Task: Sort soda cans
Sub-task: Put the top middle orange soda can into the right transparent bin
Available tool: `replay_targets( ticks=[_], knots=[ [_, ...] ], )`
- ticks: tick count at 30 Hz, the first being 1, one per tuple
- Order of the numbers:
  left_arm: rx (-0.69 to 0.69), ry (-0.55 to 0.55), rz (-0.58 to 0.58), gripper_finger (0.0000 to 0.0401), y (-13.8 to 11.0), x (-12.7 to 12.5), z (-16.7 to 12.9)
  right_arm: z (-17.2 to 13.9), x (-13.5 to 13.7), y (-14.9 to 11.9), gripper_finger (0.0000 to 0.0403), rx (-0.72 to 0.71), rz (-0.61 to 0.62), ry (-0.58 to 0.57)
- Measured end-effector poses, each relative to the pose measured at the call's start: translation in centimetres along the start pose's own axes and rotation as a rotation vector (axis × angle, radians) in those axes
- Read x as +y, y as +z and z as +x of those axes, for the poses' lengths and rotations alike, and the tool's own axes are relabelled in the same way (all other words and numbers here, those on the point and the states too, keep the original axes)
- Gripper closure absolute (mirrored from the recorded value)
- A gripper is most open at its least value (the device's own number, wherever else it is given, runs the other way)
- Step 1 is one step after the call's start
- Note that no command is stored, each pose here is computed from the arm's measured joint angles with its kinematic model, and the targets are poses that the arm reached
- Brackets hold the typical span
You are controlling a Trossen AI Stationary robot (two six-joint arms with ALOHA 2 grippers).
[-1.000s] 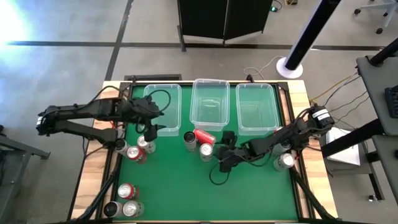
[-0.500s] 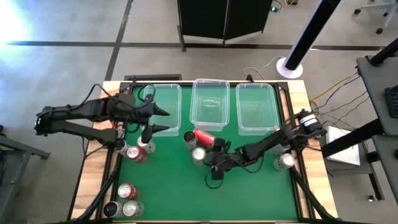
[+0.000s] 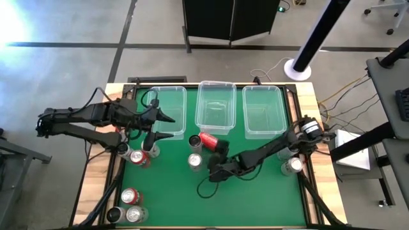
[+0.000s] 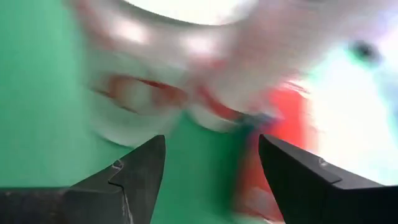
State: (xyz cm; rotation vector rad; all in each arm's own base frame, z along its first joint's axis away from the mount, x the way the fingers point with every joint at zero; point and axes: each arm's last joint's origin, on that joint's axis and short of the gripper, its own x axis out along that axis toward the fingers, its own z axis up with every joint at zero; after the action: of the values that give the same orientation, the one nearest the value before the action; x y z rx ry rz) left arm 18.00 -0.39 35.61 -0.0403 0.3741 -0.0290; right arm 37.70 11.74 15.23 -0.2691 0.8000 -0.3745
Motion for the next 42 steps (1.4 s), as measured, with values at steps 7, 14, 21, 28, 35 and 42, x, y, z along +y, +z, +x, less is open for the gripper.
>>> replay_targets(
  ticks=[7,14,21,28,35,42],
  knots=[
    [-0.082,-0.037,0.026,0.0142,-0.8,-0.6,0.8,-1.0,-2.9,-0.5,0.0147,0.053,0.111,-0.155],
    [-0.147,-0.07,-0.054,0.0142,-3.4,-1.0,2.6,-0.1,-3.2,-2.0,0.0147,0.13,0.25,-0.076],
    [-0.175,-0.151,-0.122,0.0142,-6.7,-2.3,4.1,-3.0,-1.4,-2.9,0.0157,0.158,0.293,0.06],
    [-0.289,-0.16,-0.13,0.0142,-7.6,-3.2,4.7,-5.7,-1.8,-1.6,0.0152,0.042,0.383,-0.001],
    [-0.423,-0.141,-0.13,0.0142,-8.4,-4.2,5.4,-2.2,-3.2,-1.5,0.0098,0.039,0.473,-0.078],
    [-0.391,-0.176,-0.121,0.0143,-9.0,-5.3,6.1,0.5,-3.6,-2.4,0.0066,0.075,0.531,-0.133]
  ],
)
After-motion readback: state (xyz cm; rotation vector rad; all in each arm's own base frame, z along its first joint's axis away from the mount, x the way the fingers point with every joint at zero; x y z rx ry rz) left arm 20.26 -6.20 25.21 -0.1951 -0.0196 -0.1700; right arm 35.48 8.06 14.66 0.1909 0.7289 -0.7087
